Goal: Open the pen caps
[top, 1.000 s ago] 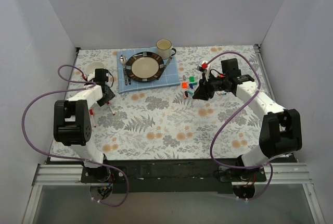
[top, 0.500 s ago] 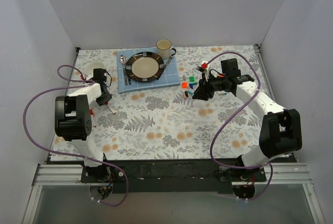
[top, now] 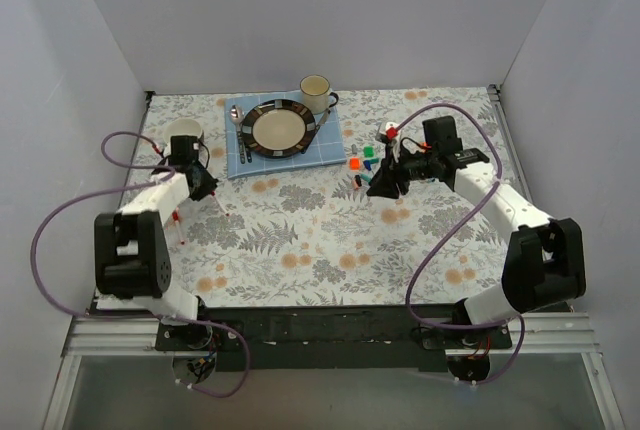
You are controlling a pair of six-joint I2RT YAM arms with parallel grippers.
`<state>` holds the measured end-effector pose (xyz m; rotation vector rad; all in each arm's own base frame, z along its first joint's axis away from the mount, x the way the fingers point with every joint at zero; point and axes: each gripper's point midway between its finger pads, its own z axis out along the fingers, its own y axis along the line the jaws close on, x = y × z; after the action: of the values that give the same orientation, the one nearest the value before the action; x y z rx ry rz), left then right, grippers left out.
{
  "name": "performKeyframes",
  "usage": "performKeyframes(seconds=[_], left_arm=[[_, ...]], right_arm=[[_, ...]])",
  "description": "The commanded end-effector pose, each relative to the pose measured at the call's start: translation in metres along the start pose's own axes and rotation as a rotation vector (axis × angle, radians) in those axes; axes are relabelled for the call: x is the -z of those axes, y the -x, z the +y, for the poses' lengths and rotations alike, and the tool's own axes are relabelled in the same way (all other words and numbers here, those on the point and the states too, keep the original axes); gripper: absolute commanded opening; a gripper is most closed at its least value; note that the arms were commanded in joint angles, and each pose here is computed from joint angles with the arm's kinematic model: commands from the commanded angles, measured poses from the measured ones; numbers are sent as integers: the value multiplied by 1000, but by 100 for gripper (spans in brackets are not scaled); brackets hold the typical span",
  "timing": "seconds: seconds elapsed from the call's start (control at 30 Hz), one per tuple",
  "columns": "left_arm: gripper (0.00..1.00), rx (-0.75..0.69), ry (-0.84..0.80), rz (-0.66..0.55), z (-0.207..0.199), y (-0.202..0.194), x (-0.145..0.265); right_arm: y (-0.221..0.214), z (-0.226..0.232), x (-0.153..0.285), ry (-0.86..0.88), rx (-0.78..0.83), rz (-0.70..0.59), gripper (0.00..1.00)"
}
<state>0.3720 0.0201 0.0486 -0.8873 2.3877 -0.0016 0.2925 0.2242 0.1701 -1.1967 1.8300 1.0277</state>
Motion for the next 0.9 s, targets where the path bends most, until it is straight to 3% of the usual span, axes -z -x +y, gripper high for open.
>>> performKeyframes(seconds=[0.0, 0.13, 0.2, 0.3, 0.47, 0.5, 0.53, 0.63, 0.87], left_arm=[[0, -3, -650, -148, -99, 13, 125], [0, -28, -1060, -168, -145, -31, 206], [0, -36, -1212, -194, -168, -54, 245], [0, -20, -1298, -204, -186, -88, 262], [0, -7, -1305, -231, -212, -120, 266], [0, -21, -1321, -228, -219, -131, 269], [0, 0, -1303, -253, -223, -129, 267], [0, 5, -1309, -263, -236, -141, 273], [0, 33, -1268, -283, -254, -154, 266]], right_arm=[[23, 47, -7, 122, 179, -65, 43], [27, 68, -11, 175, 206, -121, 51], [27, 78, -13, 221, 202, -168, 63], [28, 98, -14, 363, 96, -214, 73], [25, 93, -22, 365, -104, -219, 72], [33, 87, -24, 333, -84, -256, 71], [27, 86, -26, 316, -196, -246, 71], [26, 63, -34, 182, -330, -266, 71], [22, 49, -39, 101, -451, -276, 67]])
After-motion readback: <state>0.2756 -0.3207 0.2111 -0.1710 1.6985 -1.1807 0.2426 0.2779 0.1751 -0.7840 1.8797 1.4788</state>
